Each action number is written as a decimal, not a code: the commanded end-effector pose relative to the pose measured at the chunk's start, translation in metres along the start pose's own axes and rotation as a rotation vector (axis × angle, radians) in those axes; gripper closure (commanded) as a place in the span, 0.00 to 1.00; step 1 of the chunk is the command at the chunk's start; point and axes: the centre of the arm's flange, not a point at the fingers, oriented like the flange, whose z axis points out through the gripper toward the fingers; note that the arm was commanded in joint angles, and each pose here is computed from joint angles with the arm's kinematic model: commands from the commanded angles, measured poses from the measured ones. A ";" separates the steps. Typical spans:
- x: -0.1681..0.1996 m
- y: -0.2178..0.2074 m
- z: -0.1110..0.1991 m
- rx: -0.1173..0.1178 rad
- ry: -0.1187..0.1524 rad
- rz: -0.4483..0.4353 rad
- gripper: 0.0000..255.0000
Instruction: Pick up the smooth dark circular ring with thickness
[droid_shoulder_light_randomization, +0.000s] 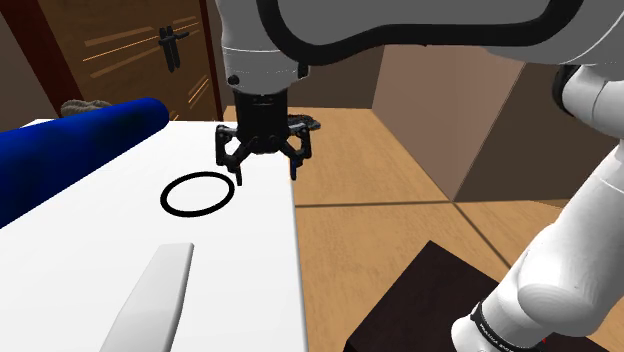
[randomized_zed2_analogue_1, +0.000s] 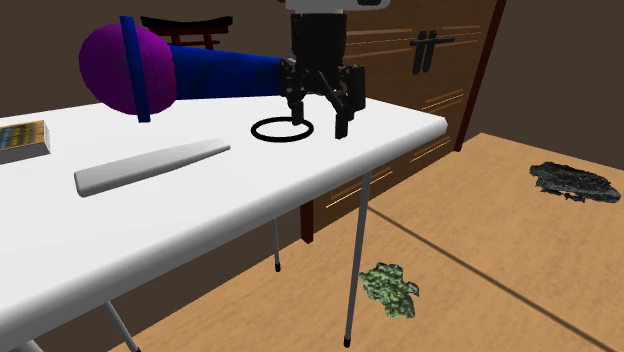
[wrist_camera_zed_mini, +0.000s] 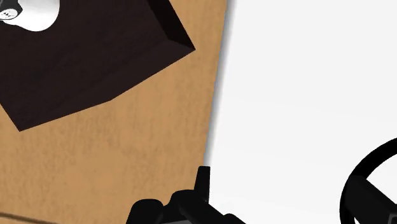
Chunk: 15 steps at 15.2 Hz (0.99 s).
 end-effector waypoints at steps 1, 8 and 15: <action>0.008 -0.029 -0.004 -0.001 0.007 0.057 0.00; 0.021 -0.069 0.009 -0.007 0.016 0.134 0.00; 0.020 -0.069 0.034 -0.007 0.016 0.134 1.00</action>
